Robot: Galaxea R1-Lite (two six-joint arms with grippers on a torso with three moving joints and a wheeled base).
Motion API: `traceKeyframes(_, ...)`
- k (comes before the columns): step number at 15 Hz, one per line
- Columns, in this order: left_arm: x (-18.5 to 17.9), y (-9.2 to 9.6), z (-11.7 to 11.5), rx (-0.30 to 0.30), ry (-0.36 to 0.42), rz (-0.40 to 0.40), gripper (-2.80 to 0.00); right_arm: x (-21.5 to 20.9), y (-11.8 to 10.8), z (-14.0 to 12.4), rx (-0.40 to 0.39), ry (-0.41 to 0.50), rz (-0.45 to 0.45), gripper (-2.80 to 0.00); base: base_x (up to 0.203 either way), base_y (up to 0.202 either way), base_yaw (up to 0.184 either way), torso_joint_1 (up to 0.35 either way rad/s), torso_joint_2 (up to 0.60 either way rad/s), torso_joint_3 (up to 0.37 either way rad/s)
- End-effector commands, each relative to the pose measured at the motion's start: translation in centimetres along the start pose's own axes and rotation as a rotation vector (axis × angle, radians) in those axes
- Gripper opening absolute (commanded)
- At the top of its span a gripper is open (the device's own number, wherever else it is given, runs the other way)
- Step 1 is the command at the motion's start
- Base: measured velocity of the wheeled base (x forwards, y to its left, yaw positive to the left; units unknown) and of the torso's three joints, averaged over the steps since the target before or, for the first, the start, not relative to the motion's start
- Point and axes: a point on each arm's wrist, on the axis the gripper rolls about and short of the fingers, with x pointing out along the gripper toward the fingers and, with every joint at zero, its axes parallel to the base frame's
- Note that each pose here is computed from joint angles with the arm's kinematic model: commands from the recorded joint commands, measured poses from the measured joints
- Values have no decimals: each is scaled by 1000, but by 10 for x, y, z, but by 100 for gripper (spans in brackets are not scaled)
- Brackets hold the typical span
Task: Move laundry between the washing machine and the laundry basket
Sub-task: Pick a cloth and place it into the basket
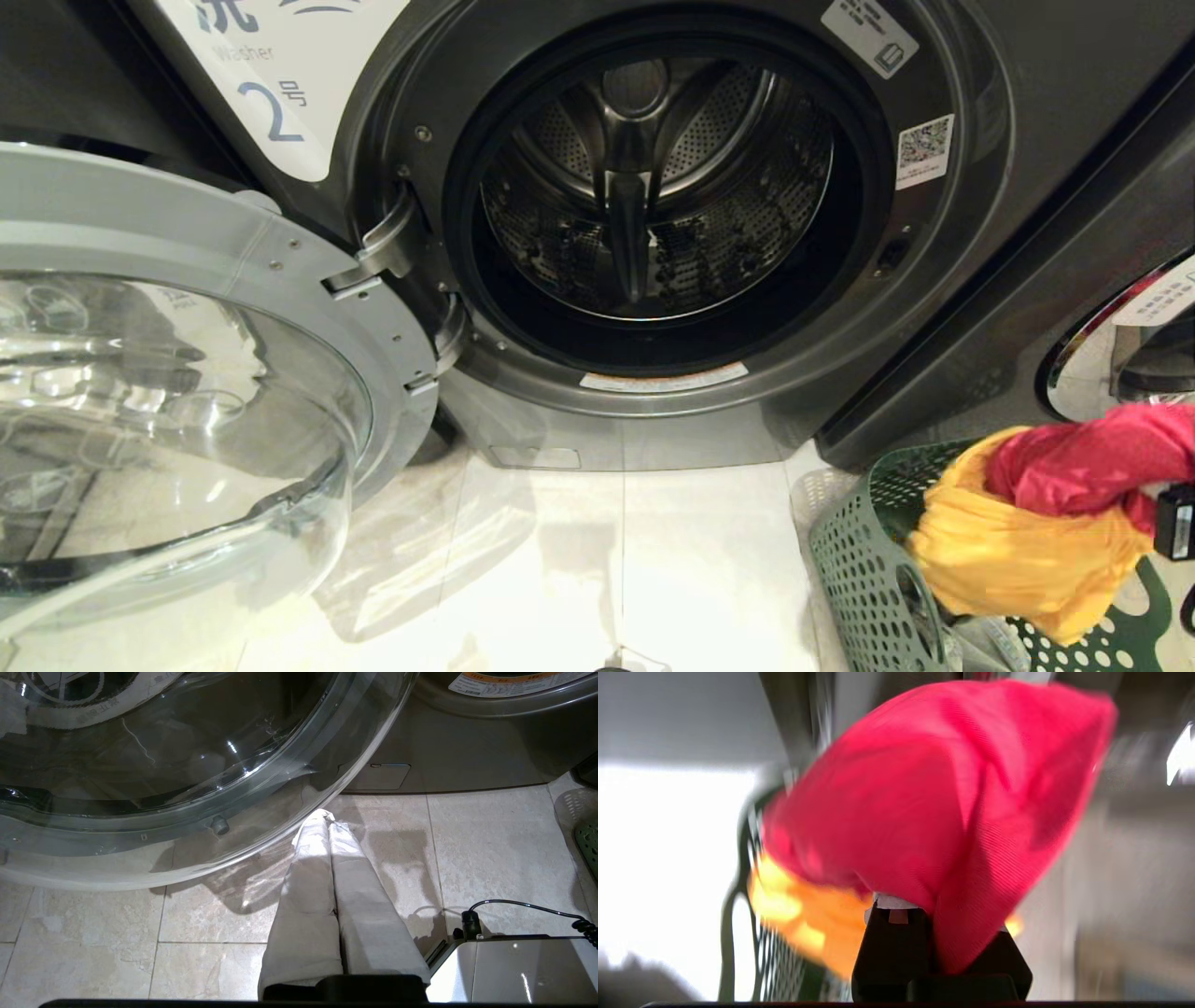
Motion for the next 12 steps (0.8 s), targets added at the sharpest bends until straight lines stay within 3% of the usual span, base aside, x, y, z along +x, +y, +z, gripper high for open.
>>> traceKeyframes(1,0,0,0,0,2,0,-280,-17,0,41,-66,-206,13,-280,0,0,0,0,0,0)
traceKeyframes(5,0,0,0,0,2,0,-280,-26,31,82,-120,-393,208,-280,0,0,0,0,0,0)
traceKeyframes(12,0,0,0,0,2,0,-280,-30,88,109,-101,-503,524,-280,0,0,0,0,0,0)
